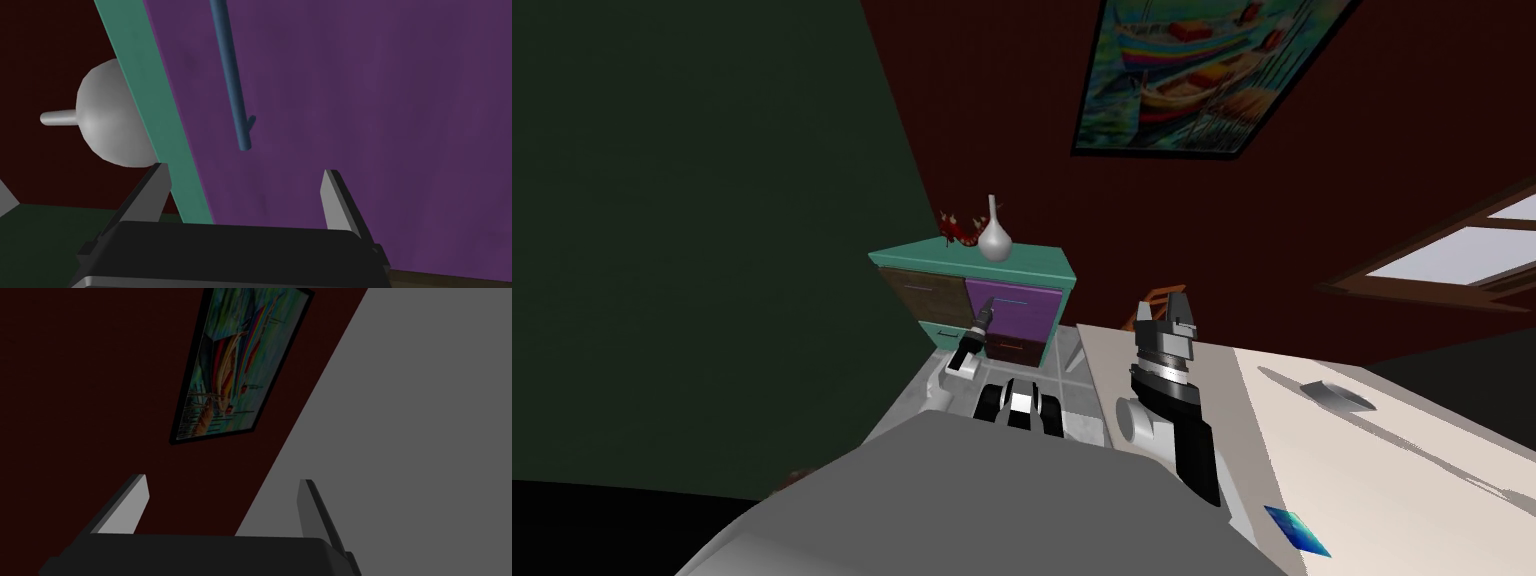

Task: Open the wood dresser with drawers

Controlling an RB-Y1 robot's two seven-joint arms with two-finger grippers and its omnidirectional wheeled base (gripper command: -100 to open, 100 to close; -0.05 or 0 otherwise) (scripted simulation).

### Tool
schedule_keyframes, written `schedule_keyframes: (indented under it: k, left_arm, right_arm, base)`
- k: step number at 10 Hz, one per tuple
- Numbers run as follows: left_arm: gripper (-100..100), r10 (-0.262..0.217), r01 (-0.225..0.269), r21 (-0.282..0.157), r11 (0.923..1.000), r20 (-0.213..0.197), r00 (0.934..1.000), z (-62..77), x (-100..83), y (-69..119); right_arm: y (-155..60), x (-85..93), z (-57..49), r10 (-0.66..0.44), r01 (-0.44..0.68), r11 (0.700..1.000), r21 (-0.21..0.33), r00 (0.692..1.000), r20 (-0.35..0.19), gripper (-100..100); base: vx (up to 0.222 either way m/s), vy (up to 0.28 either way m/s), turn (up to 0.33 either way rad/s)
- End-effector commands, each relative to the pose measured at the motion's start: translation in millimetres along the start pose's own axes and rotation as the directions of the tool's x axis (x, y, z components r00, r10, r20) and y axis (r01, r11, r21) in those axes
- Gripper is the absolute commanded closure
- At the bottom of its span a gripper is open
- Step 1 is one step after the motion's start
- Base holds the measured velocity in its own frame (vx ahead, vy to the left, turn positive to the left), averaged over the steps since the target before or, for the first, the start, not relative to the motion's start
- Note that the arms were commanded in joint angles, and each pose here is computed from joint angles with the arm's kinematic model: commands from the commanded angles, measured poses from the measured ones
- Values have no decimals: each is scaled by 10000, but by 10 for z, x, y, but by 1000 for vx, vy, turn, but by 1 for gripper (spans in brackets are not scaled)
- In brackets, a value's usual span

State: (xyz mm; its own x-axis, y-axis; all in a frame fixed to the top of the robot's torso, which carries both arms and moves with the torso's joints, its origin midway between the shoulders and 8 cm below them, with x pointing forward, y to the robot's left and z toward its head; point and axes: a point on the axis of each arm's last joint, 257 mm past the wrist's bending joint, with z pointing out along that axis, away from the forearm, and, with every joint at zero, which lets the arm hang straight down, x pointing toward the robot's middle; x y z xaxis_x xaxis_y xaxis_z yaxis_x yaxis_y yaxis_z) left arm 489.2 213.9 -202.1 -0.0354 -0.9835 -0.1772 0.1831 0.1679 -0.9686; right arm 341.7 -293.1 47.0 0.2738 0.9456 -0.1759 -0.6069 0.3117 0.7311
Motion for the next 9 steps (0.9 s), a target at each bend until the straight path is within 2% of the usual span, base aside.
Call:
schedule_keyframes:
  k: [1, 3, 7, 8, 9]
  left_arm:
    - [-100, -540, 538, 119, 9985, 160, 9984, 15, 141, -61]
    - [-100, -942, 936, 197, 9954, 293, 9951, 36, 233, -107]
    - [-100, -828, 822, 200, 9964, 277, 9962, 65, 193, -178]
    - [100, -838, 833, 180, 9964, 260, 9961, 34, 204, -106]
    - [100, -832, 828, 162, 9964, 264, 9962, 54, 200, -140]
  right_arm:
    - [0, 0, 0, -1, 1, 10000, 0, 10000, -1, 0]
    - [-1, 0, 0, -3, 3, 10000, 1, 10000, -2, 0]
    - [-1, -1, 0, -4, 4, 10000, 2, 10000, -2, 0]
    - [-1, 0, 0, -3, 3, 10000, 1, 10000, -2, 0]
    - [0, 0, 1, -3, 3, 10000, 0, 10000, -2, 0]
  base:
    - [30, -50, -4]
    - [14, -22, -2]
    - [53, -4, -7]
    - [-57, 22, 19]
    - [-34, 14, -1]
